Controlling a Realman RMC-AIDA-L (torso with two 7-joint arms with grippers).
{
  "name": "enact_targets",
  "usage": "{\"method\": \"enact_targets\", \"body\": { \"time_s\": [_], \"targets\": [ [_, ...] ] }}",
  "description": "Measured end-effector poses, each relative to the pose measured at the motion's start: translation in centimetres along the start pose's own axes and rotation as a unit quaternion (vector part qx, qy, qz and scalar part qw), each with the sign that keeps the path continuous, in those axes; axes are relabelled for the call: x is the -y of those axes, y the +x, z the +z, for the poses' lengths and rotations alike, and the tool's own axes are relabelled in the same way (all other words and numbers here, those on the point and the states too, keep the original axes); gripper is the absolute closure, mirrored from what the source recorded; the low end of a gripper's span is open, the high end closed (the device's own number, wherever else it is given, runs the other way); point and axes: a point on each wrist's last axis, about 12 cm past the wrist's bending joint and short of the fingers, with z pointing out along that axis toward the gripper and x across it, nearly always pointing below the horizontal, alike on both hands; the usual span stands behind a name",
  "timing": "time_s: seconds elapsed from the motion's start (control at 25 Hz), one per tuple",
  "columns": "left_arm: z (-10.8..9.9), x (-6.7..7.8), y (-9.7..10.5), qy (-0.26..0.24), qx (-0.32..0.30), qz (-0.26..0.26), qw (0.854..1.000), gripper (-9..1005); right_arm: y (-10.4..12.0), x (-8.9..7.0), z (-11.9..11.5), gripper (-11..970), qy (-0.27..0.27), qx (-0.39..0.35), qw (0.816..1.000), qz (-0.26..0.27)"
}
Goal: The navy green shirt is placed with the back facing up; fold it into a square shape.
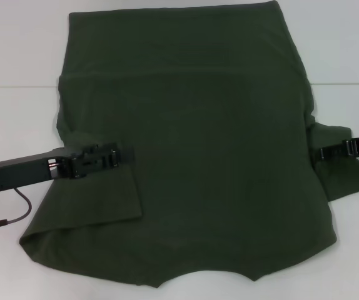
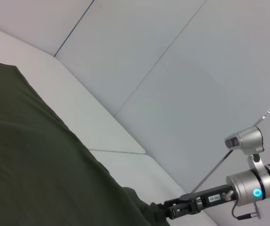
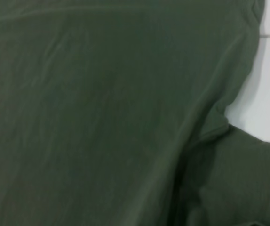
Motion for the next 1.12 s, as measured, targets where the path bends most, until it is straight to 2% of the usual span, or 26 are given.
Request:
{"method": "enact_targets", "body": {
  "time_s": [0.56,0.76,0.96,1.12],
  "targets": [
    [0.03,0.04,-0.22,0.002,0.008,0.001,1.000,230,-0.17,0.46,-0.09,49,0.020,0.003,1.000,0.014],
    [0.05,0.04,-0.25,0.002,0.008,-0.002,1.000,230,-0.26,0.46,-0.01,246,0.023,0.006,1.000,0.014],
    [0.12,0.05,-0.34,0.002,0.008,-0.002,1.000,231,-0.12,0.59,0.07,487,0.029,0.001,0.999,0.013],
    [0.18,0.06,-0.42,0.003,0.008,-0.001,1.000,231,-0.05,0.64,0.12,590,0.036,-0.003,0.999,0.015]
  ]
}}
